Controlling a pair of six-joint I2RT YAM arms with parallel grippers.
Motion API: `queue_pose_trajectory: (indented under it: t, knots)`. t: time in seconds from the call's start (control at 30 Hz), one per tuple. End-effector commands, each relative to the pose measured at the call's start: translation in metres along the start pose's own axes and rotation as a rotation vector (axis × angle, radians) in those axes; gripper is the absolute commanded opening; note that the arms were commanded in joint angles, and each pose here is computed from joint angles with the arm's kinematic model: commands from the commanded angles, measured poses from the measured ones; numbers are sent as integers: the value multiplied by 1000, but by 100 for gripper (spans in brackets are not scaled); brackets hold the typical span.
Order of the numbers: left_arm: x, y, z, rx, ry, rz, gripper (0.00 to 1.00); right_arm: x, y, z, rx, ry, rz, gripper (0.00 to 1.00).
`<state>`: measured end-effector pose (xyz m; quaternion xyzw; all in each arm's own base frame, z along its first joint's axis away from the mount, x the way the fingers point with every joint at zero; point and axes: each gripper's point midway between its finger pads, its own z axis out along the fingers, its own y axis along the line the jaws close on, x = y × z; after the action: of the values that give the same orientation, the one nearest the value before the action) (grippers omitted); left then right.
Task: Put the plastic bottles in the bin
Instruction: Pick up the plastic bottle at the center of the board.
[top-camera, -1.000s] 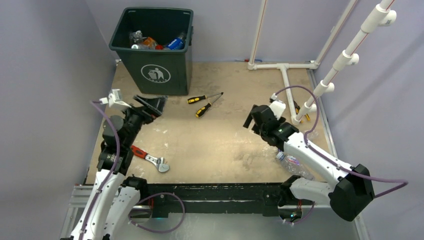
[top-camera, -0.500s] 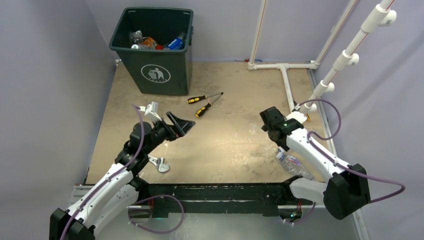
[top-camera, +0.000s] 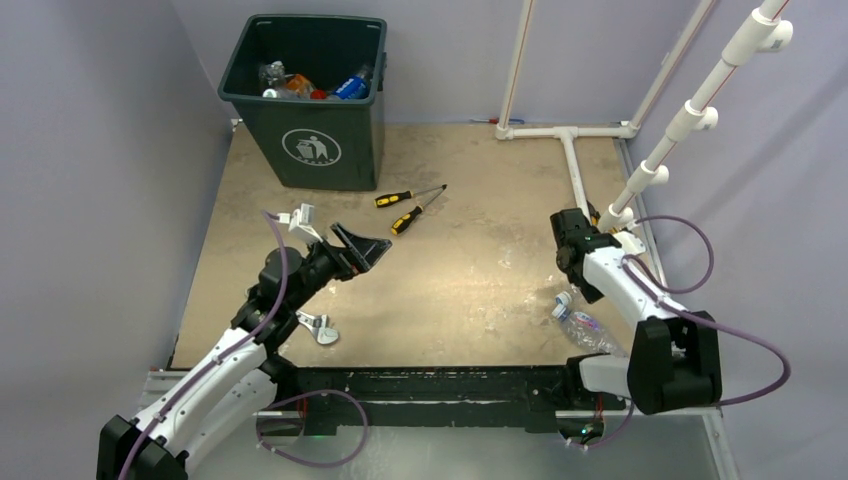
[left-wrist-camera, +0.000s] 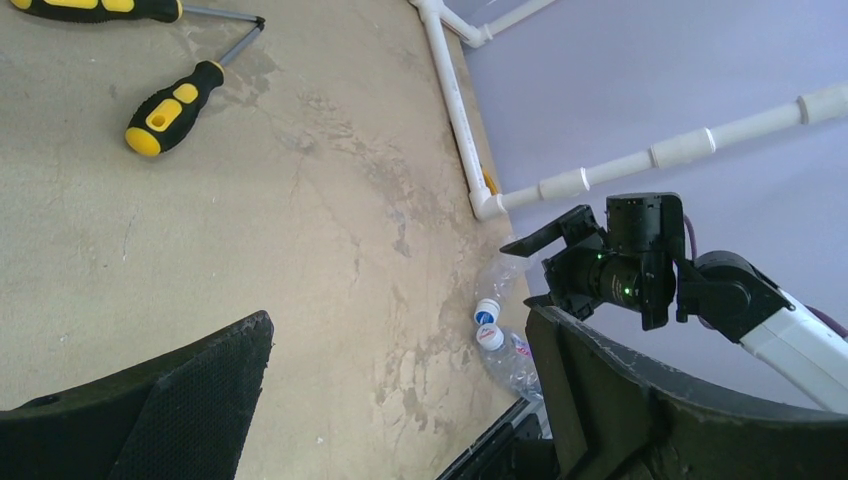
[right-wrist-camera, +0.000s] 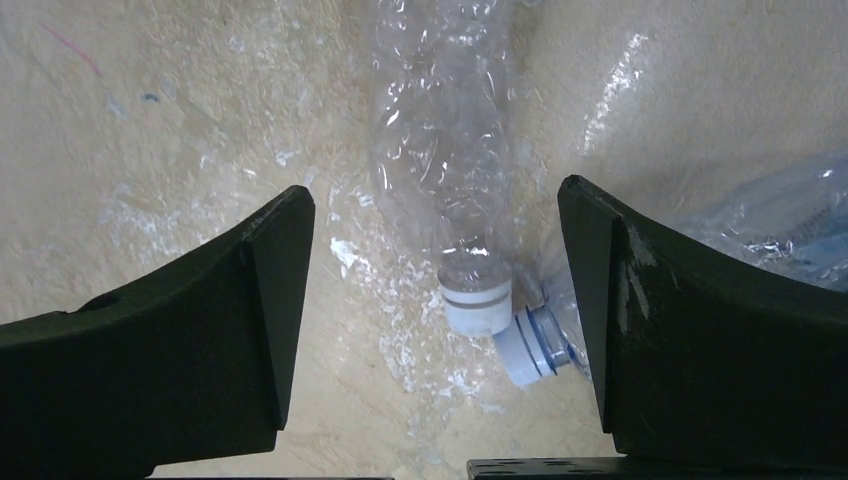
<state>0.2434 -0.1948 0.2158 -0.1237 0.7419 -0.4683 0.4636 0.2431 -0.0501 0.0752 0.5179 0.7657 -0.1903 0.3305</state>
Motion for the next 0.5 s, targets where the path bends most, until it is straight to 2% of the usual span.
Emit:
queue_pose_trajectory:
  t: [0.0,0.27,0.47]
  knots:
    - [-1,-3,1,30,-20,-6,99,-10,16,15,-13,-38,-13,89]
    - [2,-2,6,40,-14,-34,99,3,30,30,-31,28,-52,85]
    - [5,-2,8,43,-12,-49,99,21,33,37,-42,86,-83,73]
